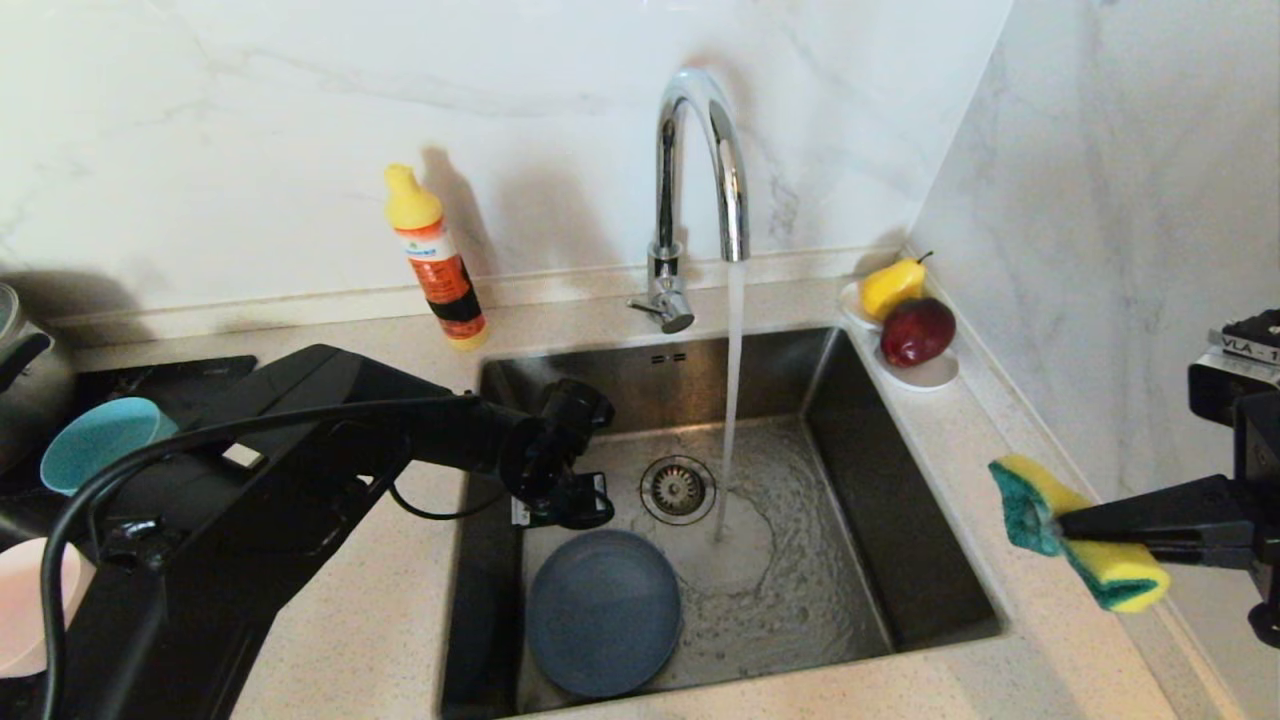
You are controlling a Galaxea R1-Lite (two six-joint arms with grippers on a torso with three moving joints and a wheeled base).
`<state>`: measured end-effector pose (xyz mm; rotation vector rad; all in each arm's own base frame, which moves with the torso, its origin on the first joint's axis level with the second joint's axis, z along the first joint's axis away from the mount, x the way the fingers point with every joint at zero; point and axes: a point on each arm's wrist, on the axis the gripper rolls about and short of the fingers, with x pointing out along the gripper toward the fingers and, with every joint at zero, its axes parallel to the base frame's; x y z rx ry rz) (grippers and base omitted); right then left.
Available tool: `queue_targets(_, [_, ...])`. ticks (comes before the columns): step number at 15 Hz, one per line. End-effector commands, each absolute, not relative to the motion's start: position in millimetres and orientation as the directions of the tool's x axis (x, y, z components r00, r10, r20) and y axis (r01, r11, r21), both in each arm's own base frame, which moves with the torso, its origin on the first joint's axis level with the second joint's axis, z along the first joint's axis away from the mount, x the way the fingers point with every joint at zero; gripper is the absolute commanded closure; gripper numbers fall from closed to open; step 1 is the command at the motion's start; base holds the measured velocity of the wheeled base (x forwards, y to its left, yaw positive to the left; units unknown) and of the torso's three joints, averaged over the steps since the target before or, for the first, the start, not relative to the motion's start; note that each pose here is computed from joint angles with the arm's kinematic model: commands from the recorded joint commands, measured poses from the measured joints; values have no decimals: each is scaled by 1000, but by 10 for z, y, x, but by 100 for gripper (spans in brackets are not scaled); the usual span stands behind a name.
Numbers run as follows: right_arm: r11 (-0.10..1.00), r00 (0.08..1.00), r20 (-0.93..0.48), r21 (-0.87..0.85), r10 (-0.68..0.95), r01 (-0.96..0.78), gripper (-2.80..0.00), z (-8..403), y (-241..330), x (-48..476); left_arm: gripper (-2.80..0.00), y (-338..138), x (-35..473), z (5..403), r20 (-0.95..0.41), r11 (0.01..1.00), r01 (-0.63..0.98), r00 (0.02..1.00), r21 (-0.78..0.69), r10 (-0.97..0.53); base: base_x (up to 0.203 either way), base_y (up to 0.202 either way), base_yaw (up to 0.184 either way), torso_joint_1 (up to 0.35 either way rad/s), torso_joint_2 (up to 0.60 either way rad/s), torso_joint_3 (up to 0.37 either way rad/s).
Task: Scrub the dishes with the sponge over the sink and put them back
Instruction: Rinse the plate
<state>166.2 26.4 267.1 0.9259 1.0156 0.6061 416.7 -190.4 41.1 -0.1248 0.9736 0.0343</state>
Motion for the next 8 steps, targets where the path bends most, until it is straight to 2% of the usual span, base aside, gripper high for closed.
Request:
queue_targets(1, [491,415,-447,871,792,0,0,2634,266,1681,0,-1863,4189,399,-827,992,-93,561,-86,-19,0,0,0,0,0,0])
queue_targets(6, [490,418,-443,872,793,-7,0,2636,265,1663,0,-1812,4209,438,-823,992,-97,568,-84,-14,0,0,0,0,0,0])
queue_targets(7, [490,418,-443,872,793,-6,0,2635,265,1663,-253,-1820,4209,468,-820,992,-94,572,-89,-19,0,0,0,0,0,0])
queue_targets(8, [491,418,-445,871,792,-4,0,2632,265,1660,-280,-1825,4219,483,-816,991,-93,578,-93,-22,0,0,0,0,0,0])
